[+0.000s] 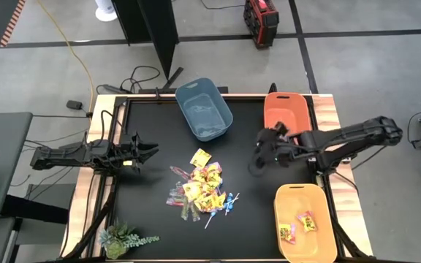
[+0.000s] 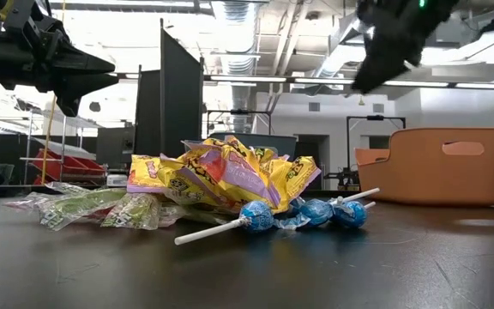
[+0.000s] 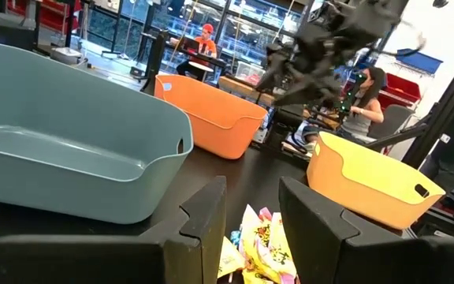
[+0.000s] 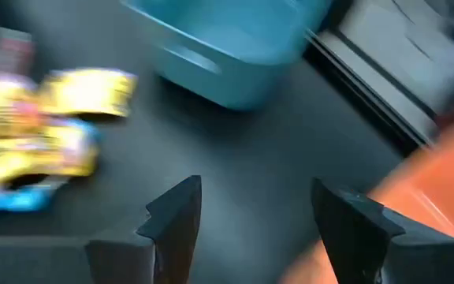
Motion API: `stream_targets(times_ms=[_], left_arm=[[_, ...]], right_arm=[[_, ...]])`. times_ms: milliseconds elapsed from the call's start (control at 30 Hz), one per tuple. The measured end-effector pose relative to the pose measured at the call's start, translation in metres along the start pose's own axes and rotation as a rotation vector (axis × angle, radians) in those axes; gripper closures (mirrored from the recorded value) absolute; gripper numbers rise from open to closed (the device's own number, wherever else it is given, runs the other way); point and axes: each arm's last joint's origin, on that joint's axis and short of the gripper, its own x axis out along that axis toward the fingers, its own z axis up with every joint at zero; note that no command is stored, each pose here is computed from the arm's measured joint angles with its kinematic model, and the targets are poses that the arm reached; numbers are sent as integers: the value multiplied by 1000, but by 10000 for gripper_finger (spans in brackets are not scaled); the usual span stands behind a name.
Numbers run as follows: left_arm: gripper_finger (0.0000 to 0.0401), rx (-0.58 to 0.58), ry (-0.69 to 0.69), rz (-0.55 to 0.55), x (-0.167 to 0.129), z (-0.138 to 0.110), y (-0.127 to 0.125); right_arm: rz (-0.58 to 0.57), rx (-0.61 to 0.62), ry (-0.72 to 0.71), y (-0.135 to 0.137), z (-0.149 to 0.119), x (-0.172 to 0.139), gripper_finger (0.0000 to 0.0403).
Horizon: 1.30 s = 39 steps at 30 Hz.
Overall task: Sort candy
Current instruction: Put the yellow candy into the yellow bin
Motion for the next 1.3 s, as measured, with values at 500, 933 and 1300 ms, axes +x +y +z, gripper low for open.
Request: stream_targets(times_ms=[500, 933, 1300], left_arm=[[285, -20, 32, 10, 0, -3, 1], [285, -55, 11, 21, 0, -2, 1], [285, -88, -5, 78, 0, -2, 3]], right_arm=[[349, -280, -114, 80, -33, -40, 155], [364, -503, 36, 131, -71, 15, 155], [469, -692, -79, 154, -66, 62, 156]])
